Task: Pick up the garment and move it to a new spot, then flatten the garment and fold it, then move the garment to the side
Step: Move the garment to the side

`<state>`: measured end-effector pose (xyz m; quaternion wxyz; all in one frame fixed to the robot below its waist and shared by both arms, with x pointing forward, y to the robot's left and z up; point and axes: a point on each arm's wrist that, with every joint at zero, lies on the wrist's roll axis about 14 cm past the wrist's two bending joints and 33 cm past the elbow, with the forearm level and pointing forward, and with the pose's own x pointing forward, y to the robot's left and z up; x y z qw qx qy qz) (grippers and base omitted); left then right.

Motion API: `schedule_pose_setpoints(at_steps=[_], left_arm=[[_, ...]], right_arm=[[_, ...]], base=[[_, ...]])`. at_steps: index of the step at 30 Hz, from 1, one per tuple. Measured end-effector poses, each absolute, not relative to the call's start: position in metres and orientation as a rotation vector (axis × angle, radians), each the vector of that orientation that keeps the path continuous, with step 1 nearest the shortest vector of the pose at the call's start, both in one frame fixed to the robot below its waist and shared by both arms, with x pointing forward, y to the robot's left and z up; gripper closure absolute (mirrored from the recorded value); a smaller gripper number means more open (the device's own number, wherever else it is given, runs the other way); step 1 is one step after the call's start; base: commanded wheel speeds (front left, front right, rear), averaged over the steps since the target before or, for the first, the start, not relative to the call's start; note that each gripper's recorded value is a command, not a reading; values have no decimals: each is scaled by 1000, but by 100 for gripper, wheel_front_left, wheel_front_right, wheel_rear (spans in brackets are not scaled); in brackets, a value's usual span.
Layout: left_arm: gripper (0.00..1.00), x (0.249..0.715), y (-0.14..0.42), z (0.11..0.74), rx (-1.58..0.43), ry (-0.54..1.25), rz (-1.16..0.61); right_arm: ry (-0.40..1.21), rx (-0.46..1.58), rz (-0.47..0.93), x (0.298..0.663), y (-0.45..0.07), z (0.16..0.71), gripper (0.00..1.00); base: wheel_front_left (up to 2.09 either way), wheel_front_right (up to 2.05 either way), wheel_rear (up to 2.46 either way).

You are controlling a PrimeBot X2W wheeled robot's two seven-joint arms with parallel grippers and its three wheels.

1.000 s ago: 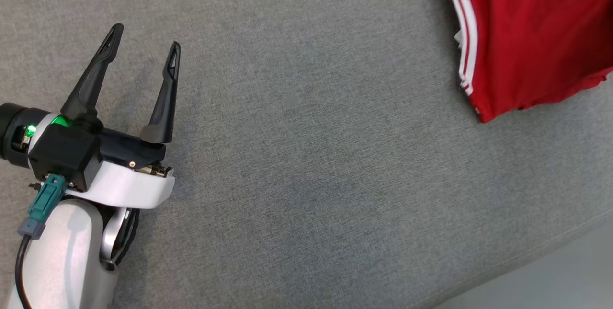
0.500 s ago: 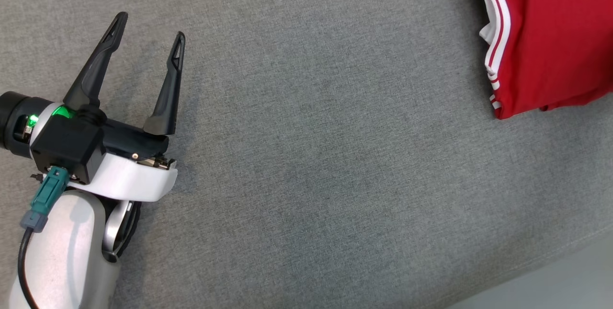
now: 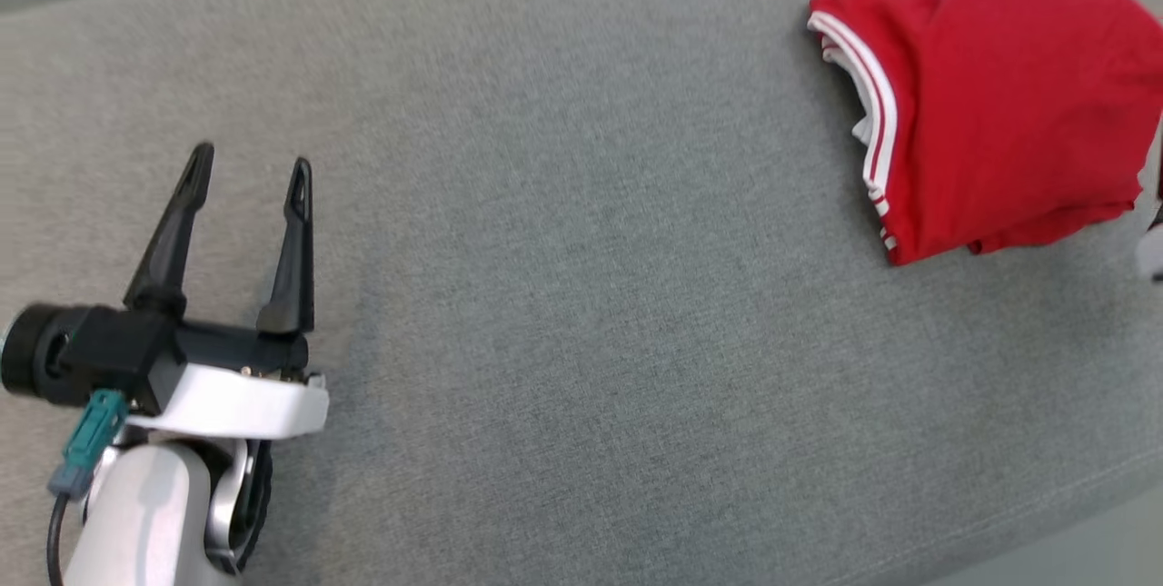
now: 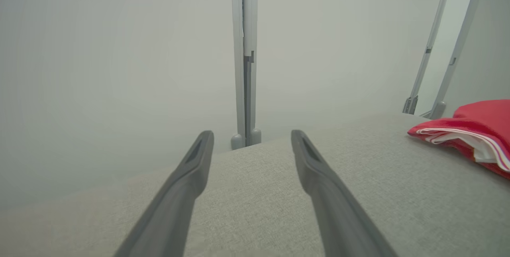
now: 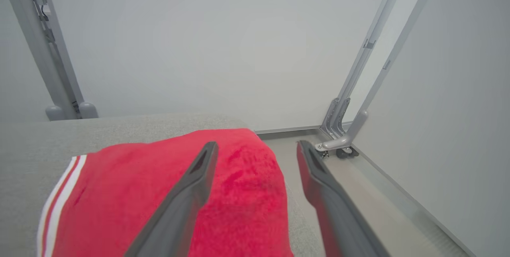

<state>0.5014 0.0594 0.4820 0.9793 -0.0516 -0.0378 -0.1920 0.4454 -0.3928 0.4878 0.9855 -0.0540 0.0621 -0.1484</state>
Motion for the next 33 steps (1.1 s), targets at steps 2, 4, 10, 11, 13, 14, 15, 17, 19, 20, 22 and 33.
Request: schedule_pose_setpoints(at_steps=[2, 4, 10, 11, 13, 14, 15, 17, 19, 20, 22, 33], left_arm=[[0, 493, 68, 486, -108, -73, -357], [0, 484, 78, 491, -107, -72, -329], [0, 466, 102, 508, -96, -99, -261], [0, 462, 108, 511, -91, -103, -246], [0, 455, 117, 515, -82, -109, -223], [0, 451, 121, 517, -82, -110, -212], [0, 446, 126, 518, -78, -110, -199], [0, 438, 133, 521, -70, -112, -178], [0, 430, 141, 524, -59, -114, -155], [0, 426, 145, 525, -54, -114, -141], [0, 418, 153, 526, -46, -111, -119], [0, 373, 182, 530, -12, -99, -44]], right_arm=[[81, -92, -282, 437, -381, 496, 0], [27, -76, -259, 432, -367, 507, 0], [-73, -29, -176, 424, -320, 523, 0], [-91, -17, -155, 424, -309, 527, 0], [-124, 2, -110, 423, -285, 534, 0], [-135, 10, -88, 422, -275, 538, 0], [-138, 15, -69, 421, -266, 539, 0], [-152, 30, -28, 418, -247, 545, 0], [-159, 45, 3, 415, -231, 550, 0], [-162, 49, 19, 413, -223, 552, 0], [-158, 62, 47, 409, -210, 554, 0], [-96, 112, 90, 375, -180, 543, 0]], base=[[0, 0, 0], [0, 0, 0], [0, 0, 0], [0, 0, 0], [0, 0, 0], [0, 0, 0], [0, 0, 0], [0, 0, 0], [0, 0, 0], [0, 0, 0], [0, 0, 0], [0, 0, 0]])
